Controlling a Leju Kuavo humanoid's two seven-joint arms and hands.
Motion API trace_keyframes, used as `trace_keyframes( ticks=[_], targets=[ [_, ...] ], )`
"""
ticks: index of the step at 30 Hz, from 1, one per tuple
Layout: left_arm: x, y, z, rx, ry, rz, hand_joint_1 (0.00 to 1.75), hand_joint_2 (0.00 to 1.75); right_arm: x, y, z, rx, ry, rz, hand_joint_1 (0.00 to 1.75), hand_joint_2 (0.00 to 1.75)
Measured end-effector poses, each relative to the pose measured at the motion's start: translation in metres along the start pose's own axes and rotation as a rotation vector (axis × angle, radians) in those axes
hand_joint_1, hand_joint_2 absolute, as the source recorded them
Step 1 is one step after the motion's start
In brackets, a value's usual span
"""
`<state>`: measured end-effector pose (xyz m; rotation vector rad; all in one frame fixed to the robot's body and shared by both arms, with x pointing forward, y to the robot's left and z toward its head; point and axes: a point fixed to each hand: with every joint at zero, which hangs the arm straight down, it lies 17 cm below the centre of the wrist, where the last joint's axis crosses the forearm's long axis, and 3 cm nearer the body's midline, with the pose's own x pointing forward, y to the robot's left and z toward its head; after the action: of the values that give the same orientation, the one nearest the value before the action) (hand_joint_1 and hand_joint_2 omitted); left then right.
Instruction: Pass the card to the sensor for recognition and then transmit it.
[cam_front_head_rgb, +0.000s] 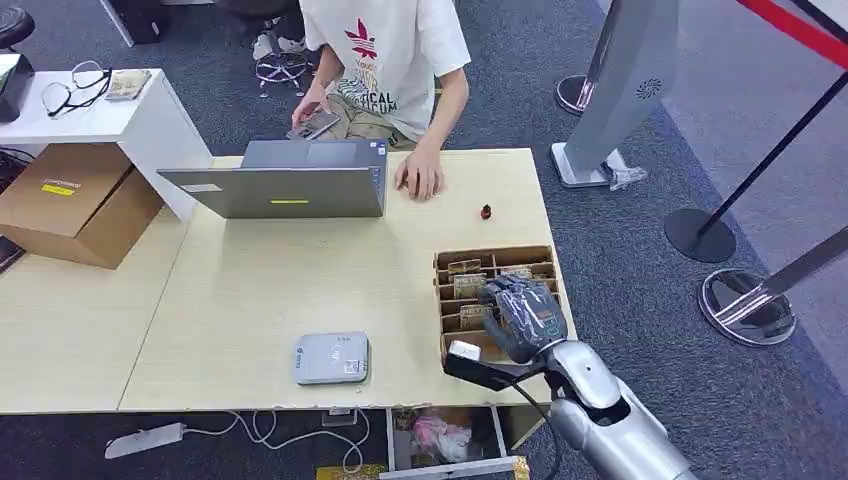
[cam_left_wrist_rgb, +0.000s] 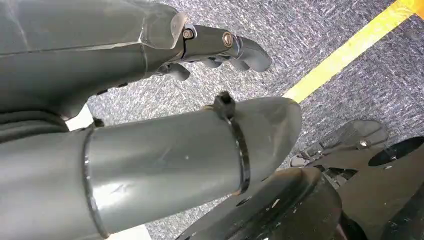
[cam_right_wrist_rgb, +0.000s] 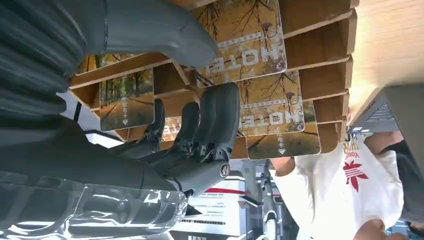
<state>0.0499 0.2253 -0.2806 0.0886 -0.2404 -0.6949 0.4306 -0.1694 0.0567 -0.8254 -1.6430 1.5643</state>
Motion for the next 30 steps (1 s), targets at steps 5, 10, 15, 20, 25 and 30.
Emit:
trace_keyframes(
  ticks=[5, 10, 15, 20, 25, 30],
  targets=[
    [0.0011, 0.0, 0.0, 0.0, -0.007, -0.006, 0.0, 0.0, -0.002, 0.0016, 0.0014, 0.009, 0.0, 0.004, 1.01, 1.75],
    [0.0011, -0.0003, 0.0, -0.002, -0.008, -0.01, 0.0, 0.0, -0.0032, 0.0037, 0.0025, 0.019, 0.002, 0.004, 0.94, 1.75],
    [0.0012, -0.0006, 0.0001, -0.004, -0.008, -0.012, 0.0, 0.0, -0.0035, 0.006, 0.0029, 0.03, 0.006, 0.004, 1.08, 1.75],
    [0.0011, -0.0007, 0.0001, -0.004, -0.008, -0.014, 0.0, 0.0, -0.0045, 0.0073, 0.0028, 0.04, 0.011, 0.006, 1.34, 1.75],
    [0.0011, -0.0007, 0.0001, -0.004, -0.008, -0.014, 0.0, 0.0, -0.0042, 0.0067, 0.0019, 0.04, 0.009, 0.007, 1.45, 1.75],
    [0.001, -0.0005, 0.0001, -0.004, -0.008, -0.014, 0.0, 0.0, -0.0036, 0.0065, 0.0014, 0.041, 0.007, 0.008, 1.52, 1.75]
  ],
)
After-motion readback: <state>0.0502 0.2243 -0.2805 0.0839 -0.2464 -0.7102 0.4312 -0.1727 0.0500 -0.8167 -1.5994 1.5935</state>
